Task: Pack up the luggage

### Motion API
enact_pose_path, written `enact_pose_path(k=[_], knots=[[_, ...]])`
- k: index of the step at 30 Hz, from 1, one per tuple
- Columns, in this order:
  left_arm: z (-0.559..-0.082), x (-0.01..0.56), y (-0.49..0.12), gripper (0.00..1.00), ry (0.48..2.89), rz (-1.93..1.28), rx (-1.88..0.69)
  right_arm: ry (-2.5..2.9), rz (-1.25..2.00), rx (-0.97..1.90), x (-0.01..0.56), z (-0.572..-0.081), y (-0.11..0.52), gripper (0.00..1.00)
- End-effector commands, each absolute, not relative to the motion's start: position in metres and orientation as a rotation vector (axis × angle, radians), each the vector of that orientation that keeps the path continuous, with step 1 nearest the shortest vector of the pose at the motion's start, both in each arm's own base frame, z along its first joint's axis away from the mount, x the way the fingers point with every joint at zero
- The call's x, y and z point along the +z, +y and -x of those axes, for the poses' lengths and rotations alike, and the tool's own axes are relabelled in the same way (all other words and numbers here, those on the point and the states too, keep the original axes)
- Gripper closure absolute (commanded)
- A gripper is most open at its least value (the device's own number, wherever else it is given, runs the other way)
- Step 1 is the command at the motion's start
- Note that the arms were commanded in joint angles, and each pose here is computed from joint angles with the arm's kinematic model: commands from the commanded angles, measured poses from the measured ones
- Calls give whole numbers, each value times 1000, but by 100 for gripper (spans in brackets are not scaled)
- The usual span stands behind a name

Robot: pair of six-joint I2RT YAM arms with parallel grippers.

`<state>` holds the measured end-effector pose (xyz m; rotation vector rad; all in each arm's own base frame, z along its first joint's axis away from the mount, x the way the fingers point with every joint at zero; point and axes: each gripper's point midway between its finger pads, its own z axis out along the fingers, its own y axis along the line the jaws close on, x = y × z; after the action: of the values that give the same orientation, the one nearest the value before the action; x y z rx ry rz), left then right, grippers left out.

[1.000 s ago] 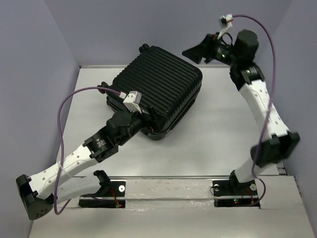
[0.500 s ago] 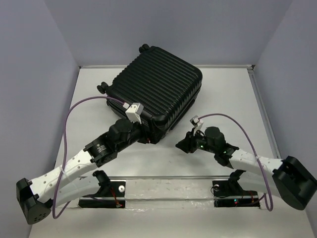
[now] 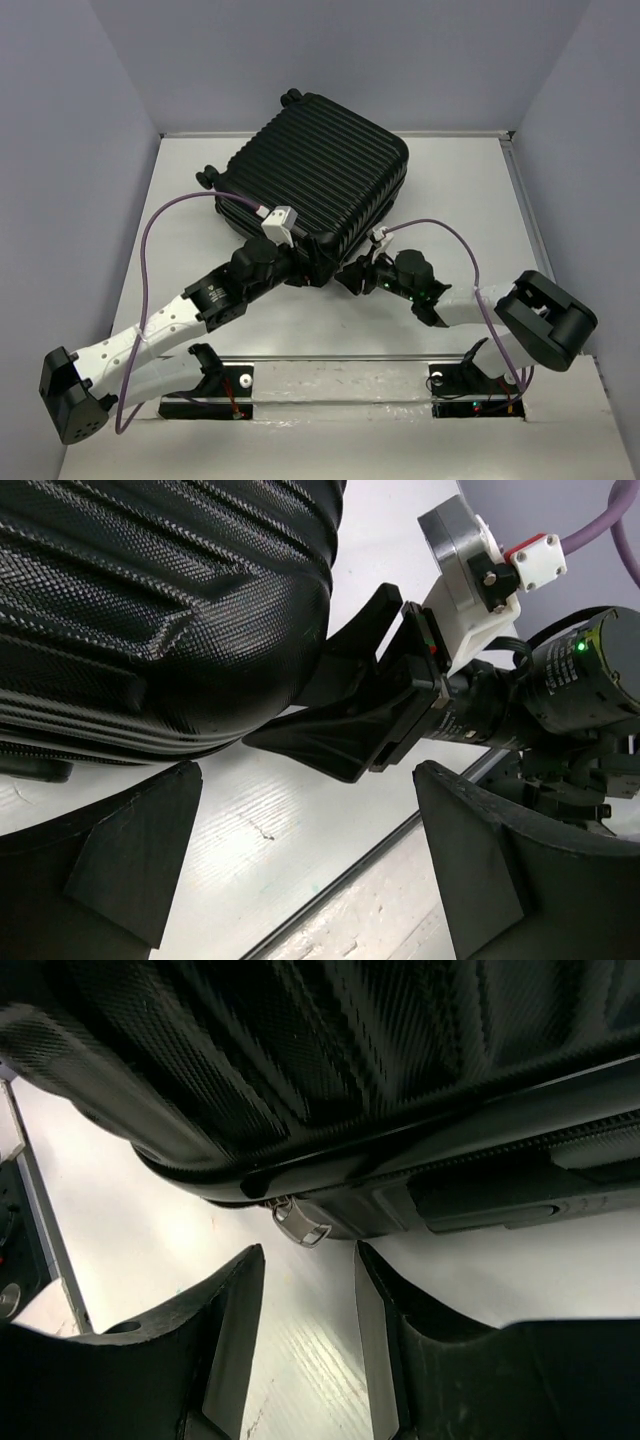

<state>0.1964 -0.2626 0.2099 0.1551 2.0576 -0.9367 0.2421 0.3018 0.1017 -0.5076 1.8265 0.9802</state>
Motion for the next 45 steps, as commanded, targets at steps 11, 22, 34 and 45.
enact_pose_path(k=[11, 22, 34, 45], knots=[[-224, 219, -259, 1, 1982, -78, -897, 1544, 454, 962, 152, -277, 321, 57], [-252, 228, -262, 1, 1947, -44, -859, 1513, 426, 1051, 156, -262, 328, 93], [-288, 269, -294, 1, 1864, -49, -890, 1718, 551, 1181, 122, -160, 380, 93], [-252, 324, -334, 1, 1814, -166, -1200, 1431, -42, 1289, 179, -218, 423, 93]])
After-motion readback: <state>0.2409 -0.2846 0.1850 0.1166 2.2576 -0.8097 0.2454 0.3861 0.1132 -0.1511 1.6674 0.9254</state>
